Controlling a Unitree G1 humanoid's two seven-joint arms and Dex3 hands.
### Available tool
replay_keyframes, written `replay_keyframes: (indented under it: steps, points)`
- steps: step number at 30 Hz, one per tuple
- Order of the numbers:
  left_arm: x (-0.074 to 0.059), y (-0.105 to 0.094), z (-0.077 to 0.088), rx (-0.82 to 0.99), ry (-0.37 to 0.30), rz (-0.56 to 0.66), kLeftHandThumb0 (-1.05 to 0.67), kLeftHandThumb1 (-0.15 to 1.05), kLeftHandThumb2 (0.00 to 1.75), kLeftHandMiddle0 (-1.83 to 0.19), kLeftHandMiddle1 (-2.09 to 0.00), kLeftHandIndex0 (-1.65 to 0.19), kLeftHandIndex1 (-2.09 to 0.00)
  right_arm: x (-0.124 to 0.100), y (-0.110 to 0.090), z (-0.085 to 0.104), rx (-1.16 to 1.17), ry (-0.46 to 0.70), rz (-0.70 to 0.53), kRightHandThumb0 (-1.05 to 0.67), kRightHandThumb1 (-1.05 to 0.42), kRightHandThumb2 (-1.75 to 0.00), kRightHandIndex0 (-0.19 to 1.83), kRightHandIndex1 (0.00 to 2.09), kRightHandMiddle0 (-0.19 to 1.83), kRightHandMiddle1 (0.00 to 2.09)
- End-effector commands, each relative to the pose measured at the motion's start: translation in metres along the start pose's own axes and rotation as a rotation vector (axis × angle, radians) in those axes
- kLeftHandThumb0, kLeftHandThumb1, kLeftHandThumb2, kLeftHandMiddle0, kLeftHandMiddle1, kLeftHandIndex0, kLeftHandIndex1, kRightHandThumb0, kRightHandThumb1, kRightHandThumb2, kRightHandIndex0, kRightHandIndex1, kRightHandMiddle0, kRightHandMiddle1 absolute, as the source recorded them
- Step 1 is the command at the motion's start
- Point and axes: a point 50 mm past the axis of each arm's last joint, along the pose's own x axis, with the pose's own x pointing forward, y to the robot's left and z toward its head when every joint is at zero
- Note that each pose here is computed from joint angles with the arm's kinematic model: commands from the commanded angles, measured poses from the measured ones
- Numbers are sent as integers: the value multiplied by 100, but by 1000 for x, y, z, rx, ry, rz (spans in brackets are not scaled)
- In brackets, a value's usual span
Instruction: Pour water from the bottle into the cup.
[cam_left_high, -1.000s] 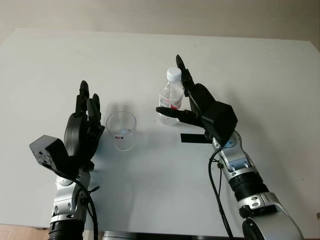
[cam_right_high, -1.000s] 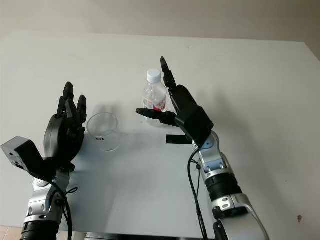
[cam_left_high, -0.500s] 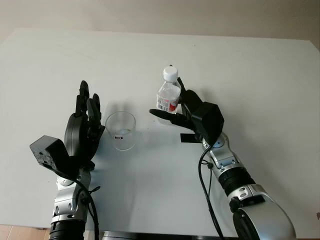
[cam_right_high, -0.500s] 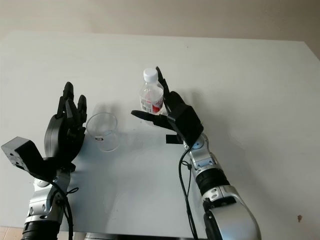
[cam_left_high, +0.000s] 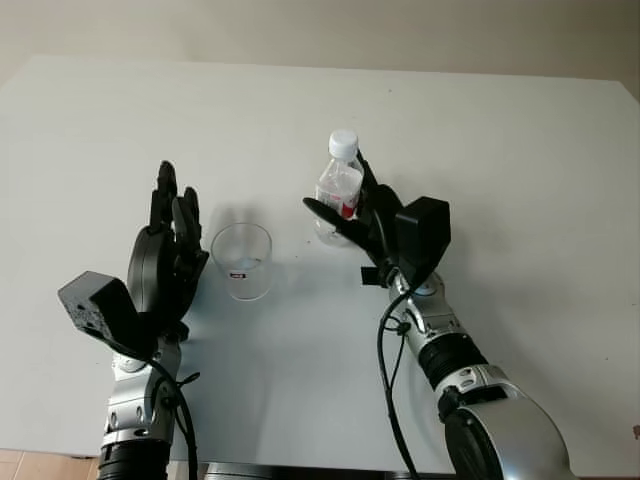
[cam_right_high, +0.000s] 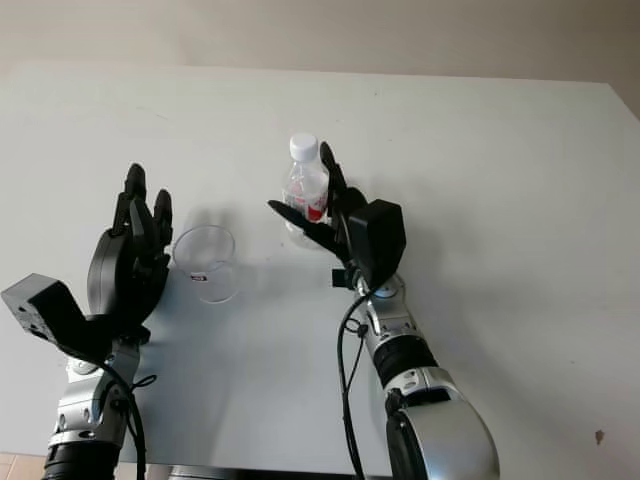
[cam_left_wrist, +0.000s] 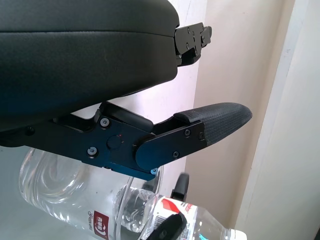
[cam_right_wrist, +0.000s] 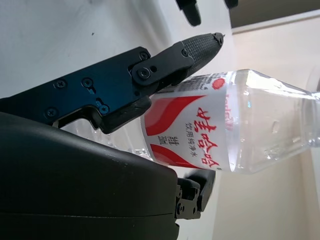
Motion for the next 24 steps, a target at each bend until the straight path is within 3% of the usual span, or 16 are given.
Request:
replay_keyframes:
  steps: [1,4,8,13,15,20,24]
  points:
    - [-3,1,1,10,-5,3,-77,105,75,12,-5,17,-5,4,2,8,-16,-35,8,-70,-89,-5,-8,187,-4,191]
    - [-2,0,1,8,-4,2,-77,105,75,11,-5,17,-6,4,3,10,-28,-56,28,-69,-87,-5,5,207,12,207]
    - [0,-1,0,7,-2,-2,-78,105,74,11,-5,17,-5,5,3,12,-70,-82,51,-62,-89,-6,25,209,28,209]
    - [1,-2,-1,0,-2,-2,-78,105,74,12,-5,17,-6,6,2,16,-123,-108,85,-38,-98,-6,75,209,58,209]
    - [1,-2,-1,1,-3,-1,-78,105,74,12,-5,17,-5,6,2,16,-118,-106,93,-33,-103,-8,85,209,69,209]
    - [3,-2,-1,-1,-4,-3,-78,105,74,13,-5,18,-5,7,2,16,-90,-108,85,-32,-105,-13,85,209,76,209]
    - [3,-2,-1,-1,-7,-5,-79,105,74,13,-5,18,-5,7,2,20,-138,-133,56,-43,-105,-7,107,209,109,209]
